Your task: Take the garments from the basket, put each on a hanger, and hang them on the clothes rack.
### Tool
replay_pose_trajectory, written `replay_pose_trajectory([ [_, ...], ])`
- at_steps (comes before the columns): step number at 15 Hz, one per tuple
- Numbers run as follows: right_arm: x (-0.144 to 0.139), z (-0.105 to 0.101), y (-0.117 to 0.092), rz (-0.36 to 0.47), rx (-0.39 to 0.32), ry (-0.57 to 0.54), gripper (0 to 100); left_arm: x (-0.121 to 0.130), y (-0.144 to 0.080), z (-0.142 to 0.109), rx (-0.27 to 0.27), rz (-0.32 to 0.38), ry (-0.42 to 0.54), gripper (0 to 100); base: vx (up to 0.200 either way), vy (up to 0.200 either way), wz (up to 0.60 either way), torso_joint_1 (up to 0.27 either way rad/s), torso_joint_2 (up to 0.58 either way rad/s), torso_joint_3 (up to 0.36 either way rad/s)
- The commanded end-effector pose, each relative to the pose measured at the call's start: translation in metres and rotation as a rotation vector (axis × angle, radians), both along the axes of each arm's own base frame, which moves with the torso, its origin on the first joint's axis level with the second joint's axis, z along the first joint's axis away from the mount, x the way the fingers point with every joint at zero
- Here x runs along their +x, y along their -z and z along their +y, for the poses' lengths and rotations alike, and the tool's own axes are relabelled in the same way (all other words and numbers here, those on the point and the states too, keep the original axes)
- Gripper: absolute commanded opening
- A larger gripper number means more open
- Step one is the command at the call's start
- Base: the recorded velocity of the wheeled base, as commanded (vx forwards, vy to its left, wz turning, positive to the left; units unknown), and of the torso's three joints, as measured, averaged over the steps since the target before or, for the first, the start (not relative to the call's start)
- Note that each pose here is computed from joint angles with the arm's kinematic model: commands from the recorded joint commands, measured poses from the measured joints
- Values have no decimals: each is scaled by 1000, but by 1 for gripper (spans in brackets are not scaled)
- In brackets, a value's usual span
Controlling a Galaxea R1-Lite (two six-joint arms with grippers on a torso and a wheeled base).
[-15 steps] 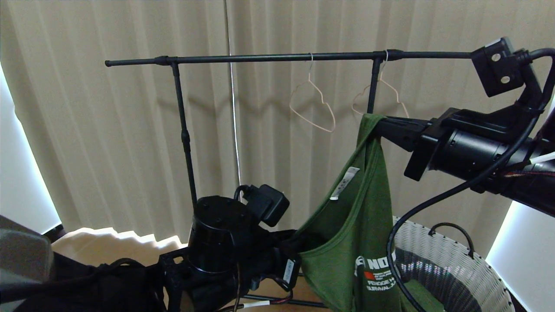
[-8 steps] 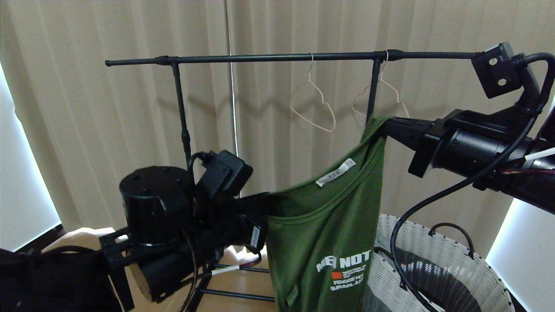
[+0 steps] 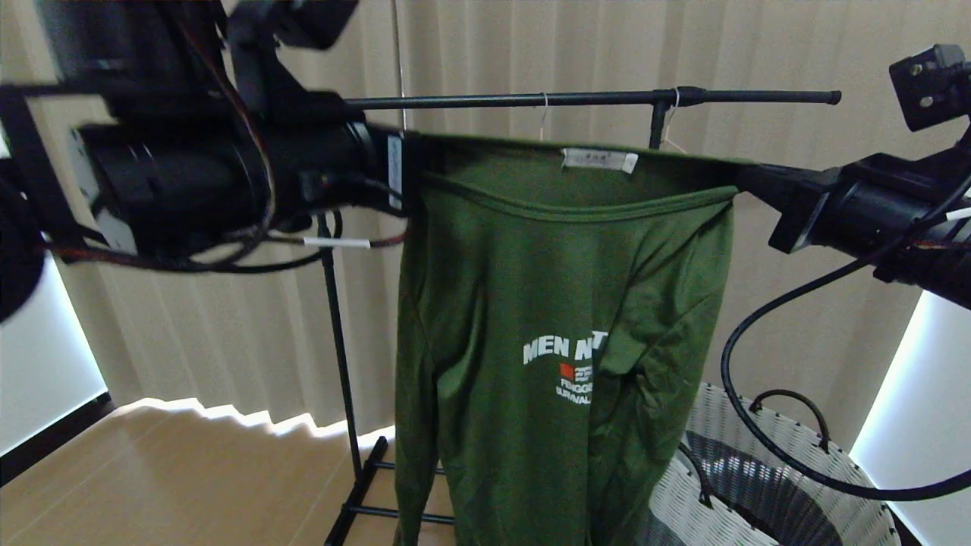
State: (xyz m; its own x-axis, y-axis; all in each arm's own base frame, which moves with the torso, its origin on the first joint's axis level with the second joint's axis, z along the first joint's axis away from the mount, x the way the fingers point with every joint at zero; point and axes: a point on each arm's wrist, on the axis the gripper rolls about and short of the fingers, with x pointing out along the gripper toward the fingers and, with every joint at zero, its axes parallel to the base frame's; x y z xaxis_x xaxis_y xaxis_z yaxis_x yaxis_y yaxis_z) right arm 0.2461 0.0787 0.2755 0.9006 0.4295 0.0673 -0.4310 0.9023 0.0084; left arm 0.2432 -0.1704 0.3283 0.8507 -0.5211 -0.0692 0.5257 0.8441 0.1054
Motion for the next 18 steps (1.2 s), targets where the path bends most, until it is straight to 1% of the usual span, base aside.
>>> replay_pose_trajectory([
  [1, 10, 2, -6, -18, 4, 6, 0, 3, -38, -1, -11, 21, -7, 0, 0, 0, 0, 0, 0, 0],
  [2, 16, 3, -11, -32, 6, 6, 0, 4, -33, -3, -29, 59, -9, 0, 0, 0, 0, 0, 0, 0],
  [3, 19, 4, -12, -35, 6, 8, 0, 4, -30, -4, -33, 72, -7, 0, 0, 0, 0, 0, 0, 0],
  [4, 25, 3, -14, -40, 7, 17, 0, 3, -22, -7, -34, 101, -2, 0, 0, 0, 0, 0, 0, 0],
  [8, 28, 0, -2, 2, -4, 31, 0, 3, -7, -12, -23, 155, 6, 0, 0, 0, 0, 0, 0, 0],
  [10, 11, -10, -5, 8, -7, 49, 0, 9, 4, -16, -16, 178, 7, 0, 0, 0, 0, 0, 0, 0],
  [11, 0, -12, -6, 27, -12, 48, 0, 17, 10, -22, -18, 183, 6, 0, 0, 0, 0, 0, 0, 0],
  [12, -12, -15, -10, 38, -14, 46, 0, 26, 16, -28, -33, 183, 1, 0, 0, 0, 0, 0, 0, 0],
  [13, -32, -21, -19, 40, -13, 41, 0, 37, 24, -37, -58, 169, 1, 0, 0, 0, 0, 0, 0, 0],
  [14, -49, -25, -25, 37, -11, 40, 0, 45, 32, -43, -54, 175, 0, 0, 0, 0, 0, 0, 0, 0],
  [16, -85, -32, -33, 55, -16, -12, 0, 60, 42, -54, -47, 187, 0, 0, 0, 0, 0, 0, 0, 0],
  [18, -102, -34, -34, 71, -23, -77, 0, 68, 42, -60, -54, 177, 0, 0, 0, 0, 0, 0, 0, 0],
])
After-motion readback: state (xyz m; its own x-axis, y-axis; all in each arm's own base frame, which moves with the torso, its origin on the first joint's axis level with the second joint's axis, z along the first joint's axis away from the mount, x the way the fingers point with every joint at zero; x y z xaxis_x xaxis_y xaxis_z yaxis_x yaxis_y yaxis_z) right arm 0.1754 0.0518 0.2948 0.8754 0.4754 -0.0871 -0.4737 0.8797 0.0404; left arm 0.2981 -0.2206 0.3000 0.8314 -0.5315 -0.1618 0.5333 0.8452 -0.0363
